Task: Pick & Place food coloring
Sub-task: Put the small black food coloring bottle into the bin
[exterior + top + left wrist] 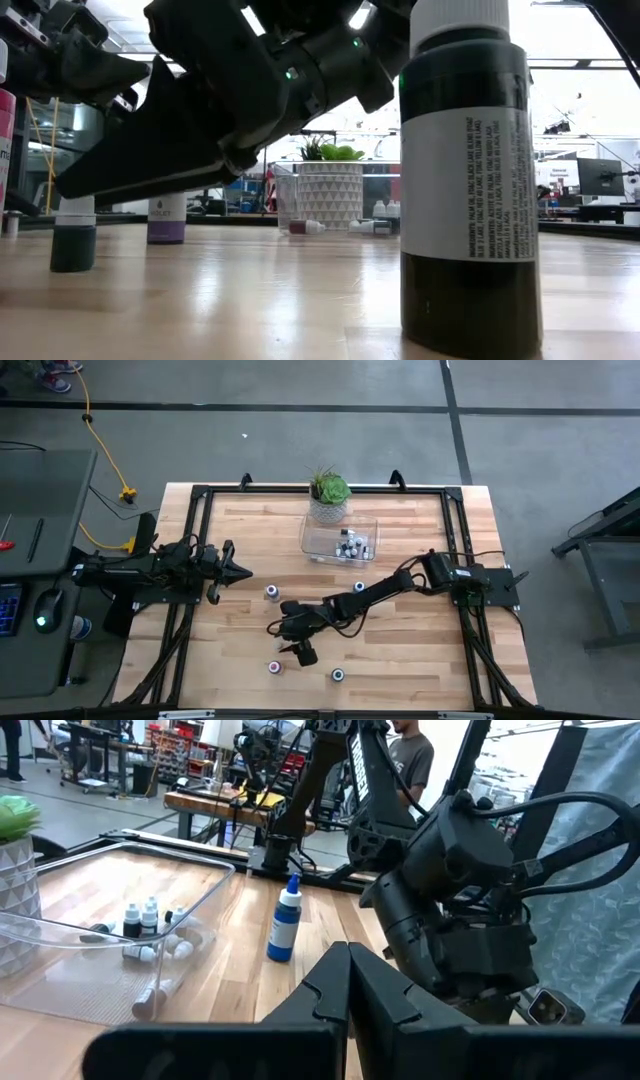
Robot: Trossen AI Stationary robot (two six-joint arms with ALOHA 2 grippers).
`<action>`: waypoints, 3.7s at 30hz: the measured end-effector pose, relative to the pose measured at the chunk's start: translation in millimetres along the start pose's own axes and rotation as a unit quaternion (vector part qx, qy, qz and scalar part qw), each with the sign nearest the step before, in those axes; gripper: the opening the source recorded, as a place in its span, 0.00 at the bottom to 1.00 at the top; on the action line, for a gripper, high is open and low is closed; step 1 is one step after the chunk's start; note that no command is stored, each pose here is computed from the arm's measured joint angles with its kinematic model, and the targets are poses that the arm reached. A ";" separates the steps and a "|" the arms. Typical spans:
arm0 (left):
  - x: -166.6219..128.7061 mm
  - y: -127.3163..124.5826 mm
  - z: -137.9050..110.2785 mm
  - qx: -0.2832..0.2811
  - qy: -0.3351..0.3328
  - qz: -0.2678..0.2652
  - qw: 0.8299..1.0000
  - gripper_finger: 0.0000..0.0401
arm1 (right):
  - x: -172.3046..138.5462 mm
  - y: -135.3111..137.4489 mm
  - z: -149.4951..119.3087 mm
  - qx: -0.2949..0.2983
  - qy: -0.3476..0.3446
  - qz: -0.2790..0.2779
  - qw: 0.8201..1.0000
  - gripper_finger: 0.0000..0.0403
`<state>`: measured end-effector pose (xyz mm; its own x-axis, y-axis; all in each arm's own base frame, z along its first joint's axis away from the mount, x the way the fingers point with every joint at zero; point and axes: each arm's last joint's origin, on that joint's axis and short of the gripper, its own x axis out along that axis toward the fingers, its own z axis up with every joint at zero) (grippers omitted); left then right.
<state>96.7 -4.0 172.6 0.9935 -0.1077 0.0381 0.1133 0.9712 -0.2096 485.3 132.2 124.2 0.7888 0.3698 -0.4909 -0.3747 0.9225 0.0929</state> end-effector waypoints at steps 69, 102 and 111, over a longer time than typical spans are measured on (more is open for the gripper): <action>0.0 0.0 0.1 0.000 0.000 0.000 1.000 0.00 | 3.3 -4.9 -6.0 -0.018 0.006 0.011 1.000 0.09; 0.0 0.0 0.0 0.000 0.000 0.000 1.000 0.00 | -75.6 -31.8 51.8 -0.016 0.060 -0.024 0.998 0.08; 0.0 0.0 0.0 0.000 0.000 0.000 1.000 0.00 | -140.8 -64.6 82.1 -0.032 0.040 -0.067 0.996 0.08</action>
<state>96.7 -4.0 172.6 0.9934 -0.1078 0.0382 0.1134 0.9712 -0.2096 438.4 29.6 258.4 0.7932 0.2314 -0.5633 -0.3008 0.9531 -0.0320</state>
